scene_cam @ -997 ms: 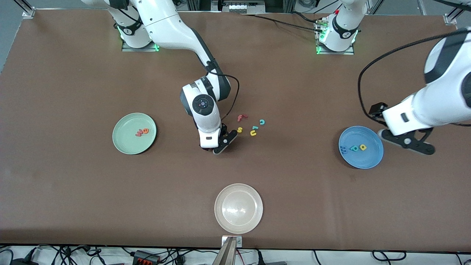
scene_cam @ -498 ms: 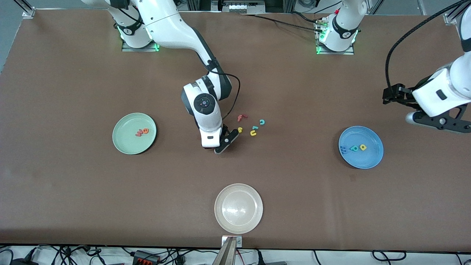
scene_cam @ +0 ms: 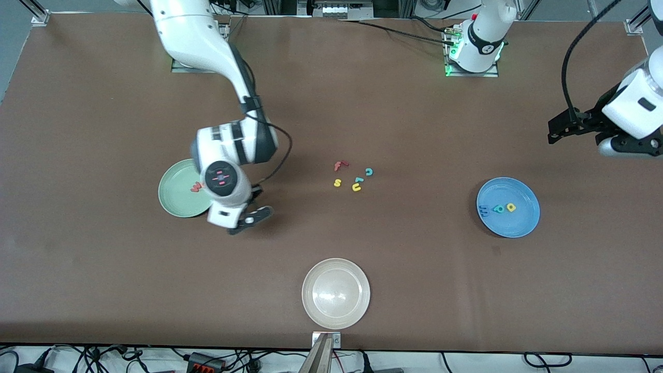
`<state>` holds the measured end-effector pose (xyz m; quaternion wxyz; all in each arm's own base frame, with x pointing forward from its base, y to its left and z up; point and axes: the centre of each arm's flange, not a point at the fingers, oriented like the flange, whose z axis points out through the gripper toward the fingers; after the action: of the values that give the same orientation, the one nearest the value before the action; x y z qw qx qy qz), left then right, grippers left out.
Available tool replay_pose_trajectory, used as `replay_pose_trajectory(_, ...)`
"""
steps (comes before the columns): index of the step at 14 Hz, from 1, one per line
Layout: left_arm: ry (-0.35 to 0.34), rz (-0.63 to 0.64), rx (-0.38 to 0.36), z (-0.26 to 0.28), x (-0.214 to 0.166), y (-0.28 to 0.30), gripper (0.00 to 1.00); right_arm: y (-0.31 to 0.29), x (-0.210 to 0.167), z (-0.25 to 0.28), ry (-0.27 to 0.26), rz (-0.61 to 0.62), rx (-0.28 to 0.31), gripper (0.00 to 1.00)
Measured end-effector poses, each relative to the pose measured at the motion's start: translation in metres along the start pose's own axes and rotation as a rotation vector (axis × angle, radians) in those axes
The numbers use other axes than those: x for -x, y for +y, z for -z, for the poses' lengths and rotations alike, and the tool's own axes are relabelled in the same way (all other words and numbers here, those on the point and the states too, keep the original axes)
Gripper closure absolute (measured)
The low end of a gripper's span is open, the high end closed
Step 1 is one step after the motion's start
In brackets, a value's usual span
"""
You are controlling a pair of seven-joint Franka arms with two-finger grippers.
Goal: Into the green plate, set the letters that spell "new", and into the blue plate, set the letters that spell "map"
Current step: 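Carry the green n to the green plate while the left gripper withdraws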
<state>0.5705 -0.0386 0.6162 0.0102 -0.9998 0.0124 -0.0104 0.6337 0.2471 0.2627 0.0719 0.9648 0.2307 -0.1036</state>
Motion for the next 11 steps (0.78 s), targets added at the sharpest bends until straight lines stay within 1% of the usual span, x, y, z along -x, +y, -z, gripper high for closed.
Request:
replay_pose_trajectory(1,0.034,0.005,0.001,0.003,0.002,-0.001,0.00,0.025,0.014,0.006,-0.034,-0.045,-0.010,0.74)
replay_pose_trajectory(2,0.044,0.011,0.000,0.000,0.004,-0.003,0.00,0.045,0.029,0.004,-0.061,-0.084,-0.023,0.74)
replay_pose_trajectory(4,0.025,0.025,-0.001,-0.016,0.006,-0.011,0.00,0.077,0.061,-0.019,-0.115,-0.156,-0.047,0.74)
replay_pose_trajectory(5,0.013,0.025,-0.002,-0.025,0.006,-0.011,0.00,0.091,0.076,-0.034,-0.134,-0.189,-0.051,0.74)
replay_pose_trajectory(8,0.001,0.018,-0.002,-0.037,0.006,-0.008,0.00,0.118,0.107,-0.077,-0.158,-0.254,-0.047,0.74)
replay_pose_trajectory(11,0.006,0.008,-0.001,-0.035,0.006,-0.002,0.00,0.122,0.123,-0.106,-0.153,-0.280,-0.032,0.74)
